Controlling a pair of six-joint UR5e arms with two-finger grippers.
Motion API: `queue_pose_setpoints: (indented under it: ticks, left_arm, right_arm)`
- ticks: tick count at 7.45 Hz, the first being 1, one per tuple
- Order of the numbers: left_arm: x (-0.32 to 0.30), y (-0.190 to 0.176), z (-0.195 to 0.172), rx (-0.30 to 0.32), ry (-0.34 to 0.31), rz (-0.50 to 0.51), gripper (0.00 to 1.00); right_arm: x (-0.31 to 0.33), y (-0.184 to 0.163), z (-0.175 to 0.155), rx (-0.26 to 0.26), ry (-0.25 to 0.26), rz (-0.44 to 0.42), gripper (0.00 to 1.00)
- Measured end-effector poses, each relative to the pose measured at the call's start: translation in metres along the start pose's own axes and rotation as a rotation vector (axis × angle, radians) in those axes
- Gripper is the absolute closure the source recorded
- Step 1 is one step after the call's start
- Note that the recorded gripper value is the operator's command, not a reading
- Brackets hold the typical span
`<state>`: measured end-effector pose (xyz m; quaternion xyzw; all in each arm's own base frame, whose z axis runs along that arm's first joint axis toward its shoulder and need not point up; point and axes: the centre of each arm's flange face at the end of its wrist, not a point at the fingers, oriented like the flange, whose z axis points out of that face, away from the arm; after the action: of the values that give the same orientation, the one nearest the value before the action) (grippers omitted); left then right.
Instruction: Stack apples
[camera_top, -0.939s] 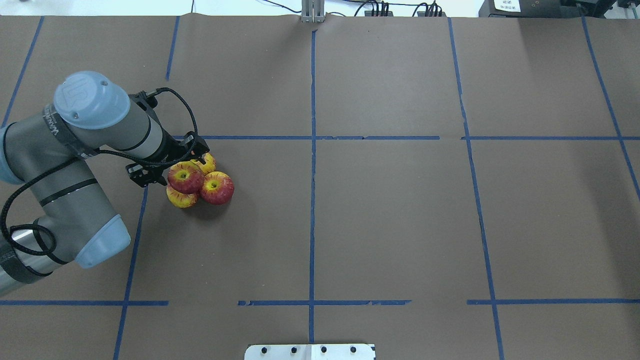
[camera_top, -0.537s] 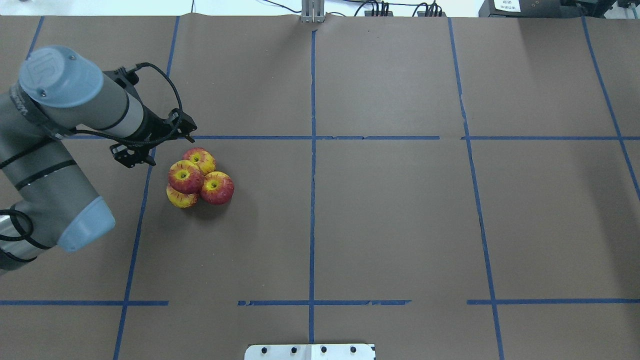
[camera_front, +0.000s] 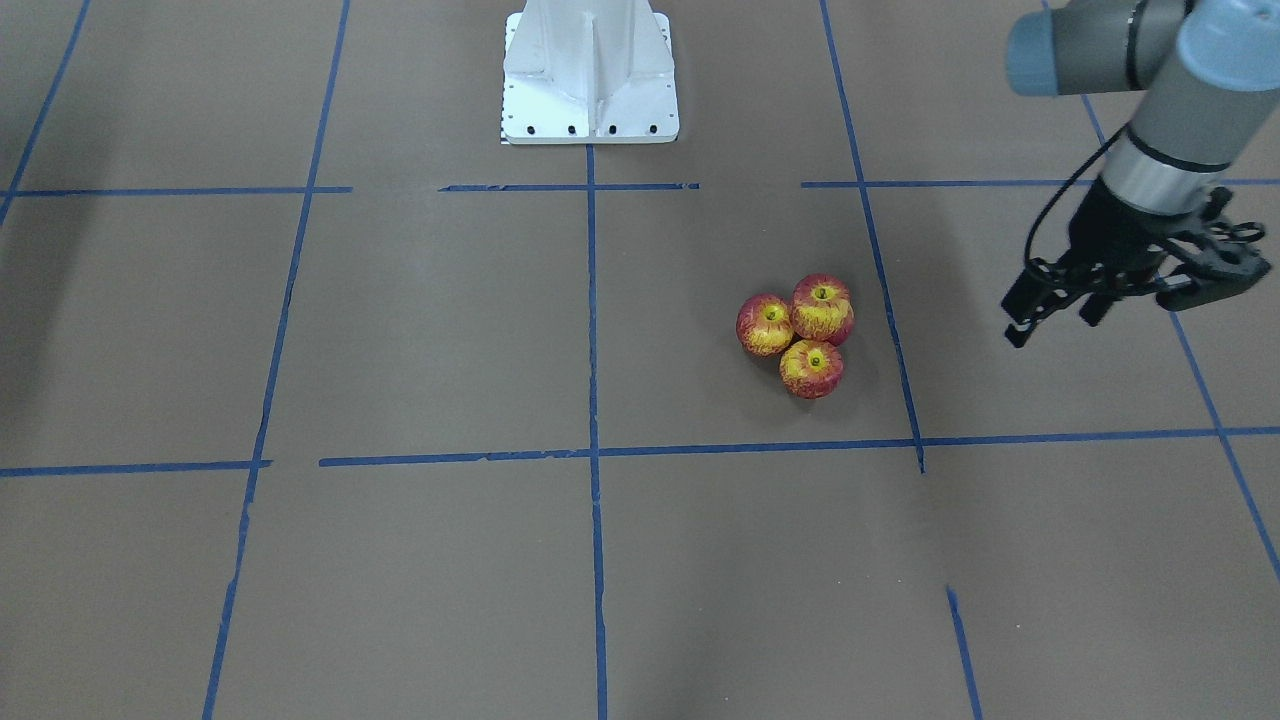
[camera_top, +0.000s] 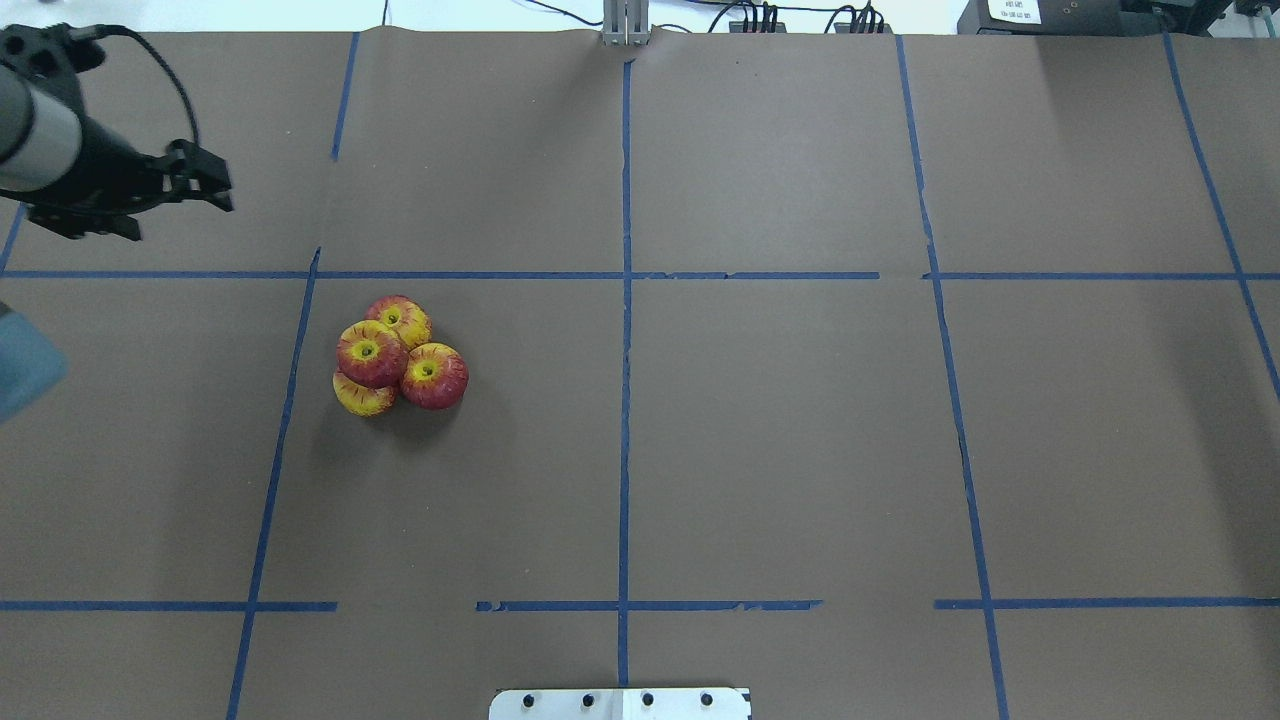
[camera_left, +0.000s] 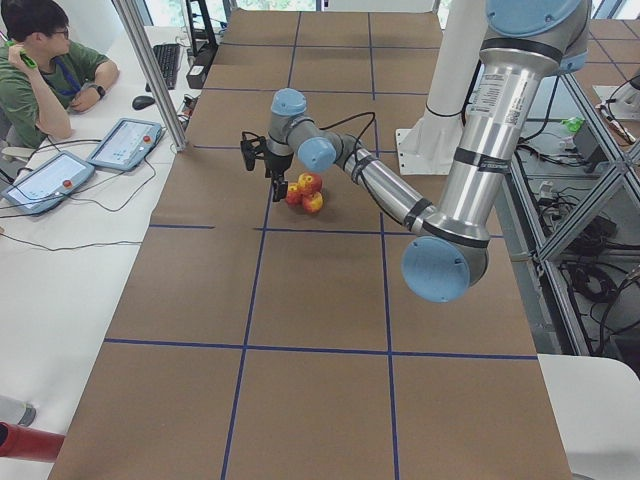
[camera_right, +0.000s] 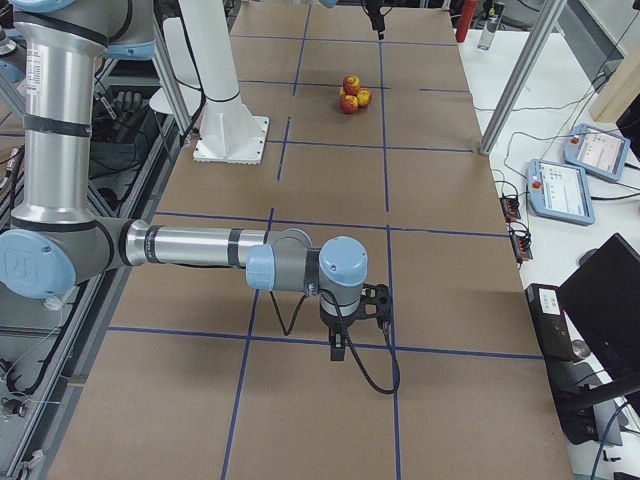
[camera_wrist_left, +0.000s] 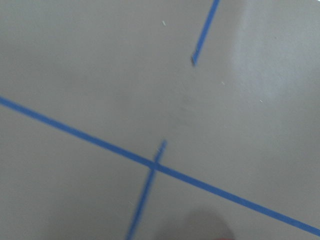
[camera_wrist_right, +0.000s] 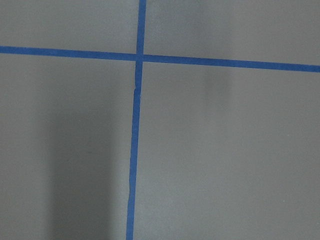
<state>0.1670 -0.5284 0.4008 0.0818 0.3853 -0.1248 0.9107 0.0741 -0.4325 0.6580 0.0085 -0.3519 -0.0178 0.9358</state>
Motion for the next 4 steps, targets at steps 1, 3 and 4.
queue_pose_setpoints:
  ticks: [1, 3, 4]
  left_arm:
    - [-0.063, -0.011, -0.006, -0.033, -0.013, 0.120, 0.00]
    - [-0.177, -0.009, -0.007, -0.086, -0.052, 0.306, 0.00]
    - [-0.229, -0.002, -0.006, -0.116, -0.075, 0.368, 0.00]
  right_arm:
    - [0.000, 0.000, 0.000, 0.000, 0.000, 0.000, 0.00]
    - [0.000, 0.000, 0.000, 0.000, 0.000, 0.000, 0.00]
    - [0.000, 0.000, 0.000, 0.000, 0.000, 0.000, 0.00]
